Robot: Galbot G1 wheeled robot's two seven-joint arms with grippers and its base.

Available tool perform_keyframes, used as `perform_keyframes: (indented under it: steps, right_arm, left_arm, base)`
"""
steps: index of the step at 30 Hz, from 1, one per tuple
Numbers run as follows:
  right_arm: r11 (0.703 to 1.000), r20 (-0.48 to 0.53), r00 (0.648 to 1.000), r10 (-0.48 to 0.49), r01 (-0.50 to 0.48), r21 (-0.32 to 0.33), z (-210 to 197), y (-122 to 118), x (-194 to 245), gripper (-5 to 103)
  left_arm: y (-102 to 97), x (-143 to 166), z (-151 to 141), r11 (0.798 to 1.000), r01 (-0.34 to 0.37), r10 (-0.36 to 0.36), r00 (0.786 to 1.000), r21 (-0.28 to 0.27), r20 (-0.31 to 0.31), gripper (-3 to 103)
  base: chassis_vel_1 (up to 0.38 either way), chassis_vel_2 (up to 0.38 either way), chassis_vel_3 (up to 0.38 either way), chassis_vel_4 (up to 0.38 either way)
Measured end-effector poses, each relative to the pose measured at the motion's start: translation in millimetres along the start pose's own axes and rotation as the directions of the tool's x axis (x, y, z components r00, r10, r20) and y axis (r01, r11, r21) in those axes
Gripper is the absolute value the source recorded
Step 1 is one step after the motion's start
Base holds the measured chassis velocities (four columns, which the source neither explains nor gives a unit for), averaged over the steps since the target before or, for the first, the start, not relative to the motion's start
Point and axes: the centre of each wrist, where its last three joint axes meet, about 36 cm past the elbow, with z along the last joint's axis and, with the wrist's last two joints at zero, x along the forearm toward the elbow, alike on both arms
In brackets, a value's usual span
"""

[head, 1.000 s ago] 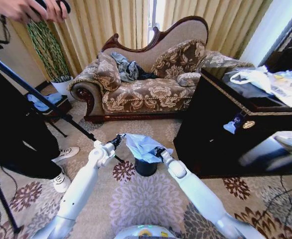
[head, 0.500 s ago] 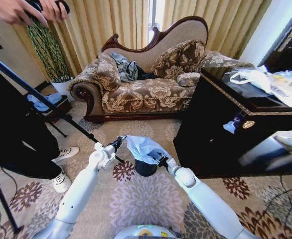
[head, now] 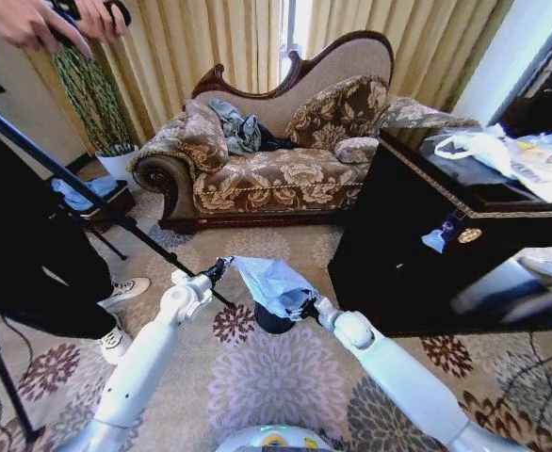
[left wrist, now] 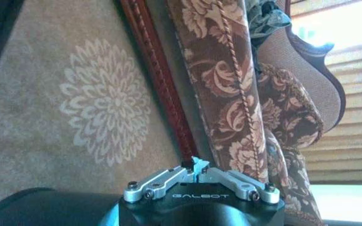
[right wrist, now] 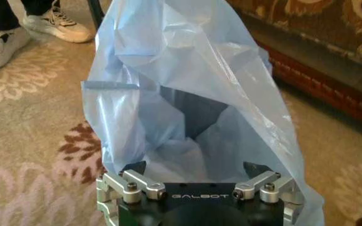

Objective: Place a garbage bag over the trash bin.

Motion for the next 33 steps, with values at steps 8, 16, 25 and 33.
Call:
perform_keyframes:
  steps: [8,16,25,33]
  right_arm:
    - [1.000,-0.011,1.000,-0.001,0.001,-0.026,12,23,-3,100]
    - [1.000,-0.014,1.000,0.021,-0.022,-0.013,22,36,-12,100]
    - [1.000,-0.035,0.999,0.025,-0.026,-0.014,32,54,-20,100]
    - [0.998,-0.038,0.997,0.069,-0.069,0.014,31,51,-24,100]
  left_arm:
    - [19.4,1,-3,0.999,0.032,-0.032,0.999,-0.007,0.005,0]
    - [40.6,-10,3,0.998,0.065,-0.065,0.998,-0.027,-0.006,0]
    - [70.6,-26,10,0.990,0.116,-0.118,0.993,-0.085,-0.024,0]
    - [79.9,-30,5,0.987,0.119,-0.122,0.992,-0.106,-0.016,0]
  base:
    - [0.000,0.000,0.000,0.000]
    - [0.000,0.000,0.000,0.000]
    - [0.000,0.000,0.000,0.000]
    - [0.000,0.000,0.000,0.000]
